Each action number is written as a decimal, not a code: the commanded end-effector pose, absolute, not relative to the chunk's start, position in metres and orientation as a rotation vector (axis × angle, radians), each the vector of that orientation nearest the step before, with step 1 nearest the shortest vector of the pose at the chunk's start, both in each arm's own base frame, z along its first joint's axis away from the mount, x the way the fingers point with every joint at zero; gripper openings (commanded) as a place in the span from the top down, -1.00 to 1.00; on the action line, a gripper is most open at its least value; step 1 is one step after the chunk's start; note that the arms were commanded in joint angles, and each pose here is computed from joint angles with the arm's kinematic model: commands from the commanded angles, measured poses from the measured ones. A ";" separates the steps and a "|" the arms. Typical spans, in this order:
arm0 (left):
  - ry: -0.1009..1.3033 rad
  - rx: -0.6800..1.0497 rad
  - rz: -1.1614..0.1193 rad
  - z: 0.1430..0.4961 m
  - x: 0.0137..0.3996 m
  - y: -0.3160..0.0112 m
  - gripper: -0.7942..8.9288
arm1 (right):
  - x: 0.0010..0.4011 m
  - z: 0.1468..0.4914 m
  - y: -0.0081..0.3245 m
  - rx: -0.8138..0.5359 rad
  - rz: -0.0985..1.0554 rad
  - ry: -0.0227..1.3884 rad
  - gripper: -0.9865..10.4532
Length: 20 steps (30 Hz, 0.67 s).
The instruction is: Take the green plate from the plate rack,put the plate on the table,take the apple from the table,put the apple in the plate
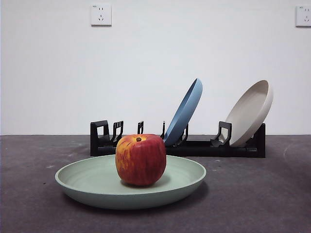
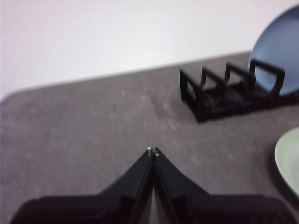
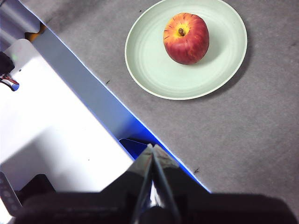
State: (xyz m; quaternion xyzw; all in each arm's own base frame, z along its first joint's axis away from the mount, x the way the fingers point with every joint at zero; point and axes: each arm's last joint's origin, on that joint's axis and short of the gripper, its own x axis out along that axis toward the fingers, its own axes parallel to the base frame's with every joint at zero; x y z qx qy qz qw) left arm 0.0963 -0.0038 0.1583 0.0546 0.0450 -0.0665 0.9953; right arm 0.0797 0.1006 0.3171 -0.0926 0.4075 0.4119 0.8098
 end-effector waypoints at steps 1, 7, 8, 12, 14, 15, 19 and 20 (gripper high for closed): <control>0.128 0.085 -0.137 0.151 0.096 -0.004 0.84 | 0.080 0.315 0.101 -0.197 0.877 0.878 0.83; 0.151 0.086 -0.140 0.149 0.096 -0.004 0.84 | 0.080 0.315 0.101 -0.197 0.877 0.878 0.83; 0.151 0.086 -0.138 0.149 0.096 -0.004 0.84 | 0.080 0.315 0.101 -0.197 0.877 0.878 0.83; 0.151 0.086 -0.139 0.149 0.096 -0.004 0.84 | 0.080 0.315 0.101 -0.196 0.877 0.878 0.83; 0.151 0.086 -0.139 0.149 0.096 -0.004 0.84 | 0.080 0.315 0.101 -0.196 0.877 0.878 0.83; 0.150 0.086 -0.139 0.149 0.096 -0.004 0.84 | 0.080 0.315 0.101 -0.196 0.877 0.878 0.83; 0.151 0.086 -0.139 0.149 0.096 -0.004 0.84 | 0.080 0.315 0.101 -0.196 0.877 0.878 0.83; 0.151 0.086 -0.139 0.149 0.096 -0.004 0.84 | 0.080 0.315 0.101 -0.196 0.877 0.878 0.83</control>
